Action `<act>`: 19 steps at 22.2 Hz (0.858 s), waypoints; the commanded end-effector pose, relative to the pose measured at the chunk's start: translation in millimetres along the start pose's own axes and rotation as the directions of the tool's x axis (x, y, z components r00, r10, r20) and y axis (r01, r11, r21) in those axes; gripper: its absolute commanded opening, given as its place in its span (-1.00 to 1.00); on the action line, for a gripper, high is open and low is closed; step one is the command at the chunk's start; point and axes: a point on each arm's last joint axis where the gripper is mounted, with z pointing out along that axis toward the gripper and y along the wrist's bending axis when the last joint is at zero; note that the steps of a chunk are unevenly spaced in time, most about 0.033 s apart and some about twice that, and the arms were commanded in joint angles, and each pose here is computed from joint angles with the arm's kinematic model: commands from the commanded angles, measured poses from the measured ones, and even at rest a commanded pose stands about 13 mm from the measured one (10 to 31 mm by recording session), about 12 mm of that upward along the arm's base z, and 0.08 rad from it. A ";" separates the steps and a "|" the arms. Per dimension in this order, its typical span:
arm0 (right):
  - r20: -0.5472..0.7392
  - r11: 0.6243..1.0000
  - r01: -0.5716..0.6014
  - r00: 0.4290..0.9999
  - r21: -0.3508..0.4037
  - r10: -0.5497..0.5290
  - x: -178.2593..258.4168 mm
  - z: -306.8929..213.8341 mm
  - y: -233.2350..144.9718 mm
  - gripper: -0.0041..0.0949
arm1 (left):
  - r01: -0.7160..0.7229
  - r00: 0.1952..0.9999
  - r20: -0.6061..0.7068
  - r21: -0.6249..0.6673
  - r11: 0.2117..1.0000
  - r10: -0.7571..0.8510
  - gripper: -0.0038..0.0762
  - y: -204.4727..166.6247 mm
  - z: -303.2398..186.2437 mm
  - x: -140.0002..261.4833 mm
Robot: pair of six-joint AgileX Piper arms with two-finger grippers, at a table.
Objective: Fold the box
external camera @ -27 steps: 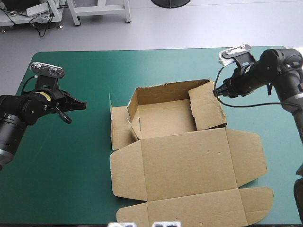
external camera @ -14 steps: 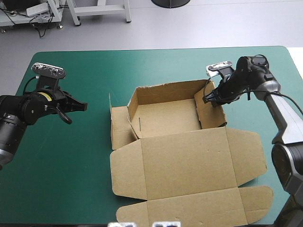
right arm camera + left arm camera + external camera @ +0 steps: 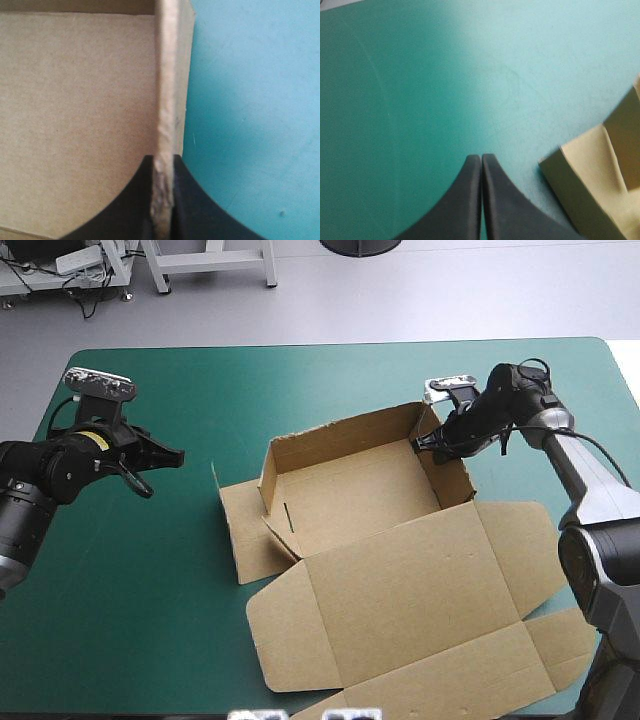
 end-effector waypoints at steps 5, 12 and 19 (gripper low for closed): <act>0.430 0.993 0.011 0.902 -0.121 0.042 -25.2 -169.7 22.9 -0.92 | 0.333 0.873 0.370 0.028 0.943 -0.319 -0.93 31.5 -12.0 -37.1; 0.685 0.991 0.088 0.728 -0.106 0.009 8.3 -295.2 48.2 -0.92 | 0.580 0.715 0.353 0.184 0.794 -0.604 -0.93 84.0 10.6 -36.2; 0.747 0.991 0.121 0.664 -0.064 -0.033 36.6 -331.3 69.4 -0.92 | 0.465 0.698 0.195 0.608 0.644 -0.689 -0.93 73.0 29.9 -47.3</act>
